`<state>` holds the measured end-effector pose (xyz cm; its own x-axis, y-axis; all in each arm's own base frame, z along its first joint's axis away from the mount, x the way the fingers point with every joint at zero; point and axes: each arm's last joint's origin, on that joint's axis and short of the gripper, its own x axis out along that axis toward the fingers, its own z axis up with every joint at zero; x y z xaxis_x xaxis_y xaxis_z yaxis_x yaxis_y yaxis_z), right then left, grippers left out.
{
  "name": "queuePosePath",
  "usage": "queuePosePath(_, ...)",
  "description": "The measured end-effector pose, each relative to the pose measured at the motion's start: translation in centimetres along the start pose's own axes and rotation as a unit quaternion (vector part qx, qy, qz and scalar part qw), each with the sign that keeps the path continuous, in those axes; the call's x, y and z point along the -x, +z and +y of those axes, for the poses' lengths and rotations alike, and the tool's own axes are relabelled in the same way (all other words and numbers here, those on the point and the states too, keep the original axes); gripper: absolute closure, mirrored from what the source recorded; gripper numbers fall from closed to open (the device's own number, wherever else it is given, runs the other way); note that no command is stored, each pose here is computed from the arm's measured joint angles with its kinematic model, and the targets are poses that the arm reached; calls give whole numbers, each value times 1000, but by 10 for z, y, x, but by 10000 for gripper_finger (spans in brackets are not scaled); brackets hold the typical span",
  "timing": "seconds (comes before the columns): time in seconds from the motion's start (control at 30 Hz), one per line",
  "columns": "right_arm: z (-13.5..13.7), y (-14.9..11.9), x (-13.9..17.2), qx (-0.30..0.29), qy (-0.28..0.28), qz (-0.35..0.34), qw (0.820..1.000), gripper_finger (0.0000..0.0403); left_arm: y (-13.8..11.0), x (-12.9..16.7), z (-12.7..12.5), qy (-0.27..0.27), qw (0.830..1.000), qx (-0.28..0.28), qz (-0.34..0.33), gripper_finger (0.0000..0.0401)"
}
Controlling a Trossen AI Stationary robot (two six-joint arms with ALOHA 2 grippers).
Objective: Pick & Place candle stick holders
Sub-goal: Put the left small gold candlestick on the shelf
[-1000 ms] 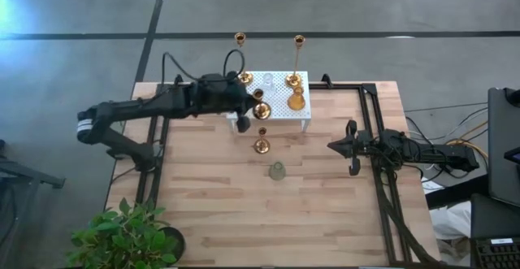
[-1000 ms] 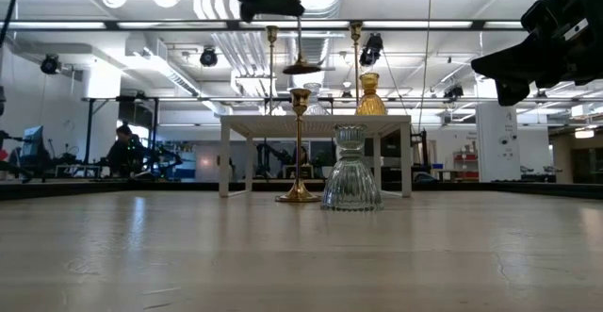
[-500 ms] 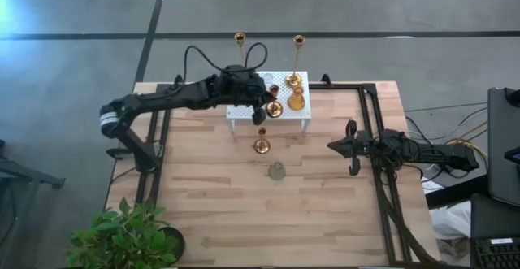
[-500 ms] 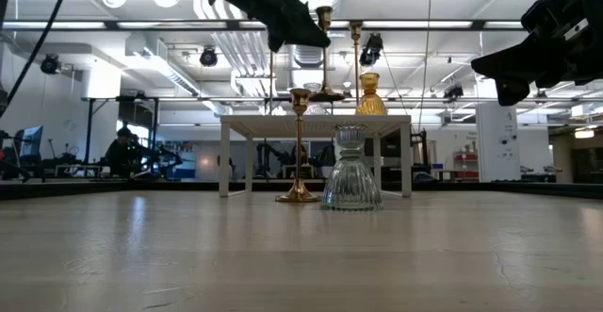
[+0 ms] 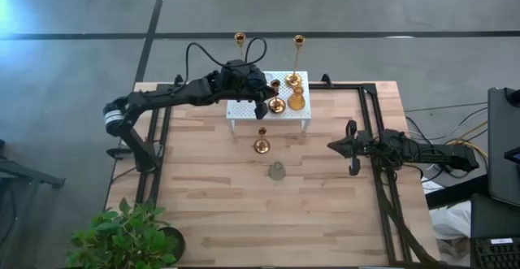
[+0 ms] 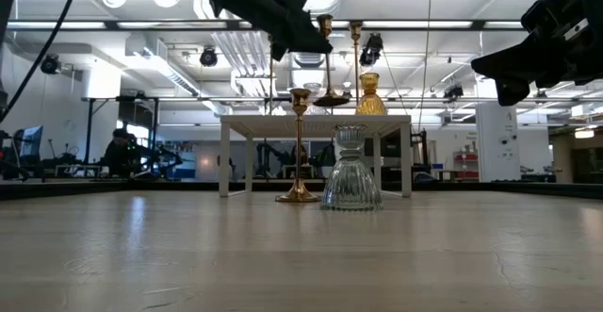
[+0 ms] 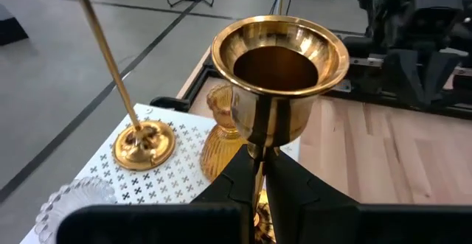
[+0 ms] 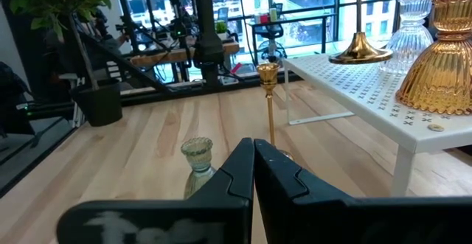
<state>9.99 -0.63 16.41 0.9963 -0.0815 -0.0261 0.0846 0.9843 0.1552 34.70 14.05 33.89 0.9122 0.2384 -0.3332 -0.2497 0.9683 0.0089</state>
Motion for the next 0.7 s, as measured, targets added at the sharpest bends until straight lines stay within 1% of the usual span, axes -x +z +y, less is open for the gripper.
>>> queuePosePath(0.33,0,0,0,0,0,0,1000,394,-9,-11,2,-10,1000,11,16,383)
queuePosePath(0.7,0,0,0,0,0,0,1000,394,-8,-11,6,-4,1000,6,10,383)
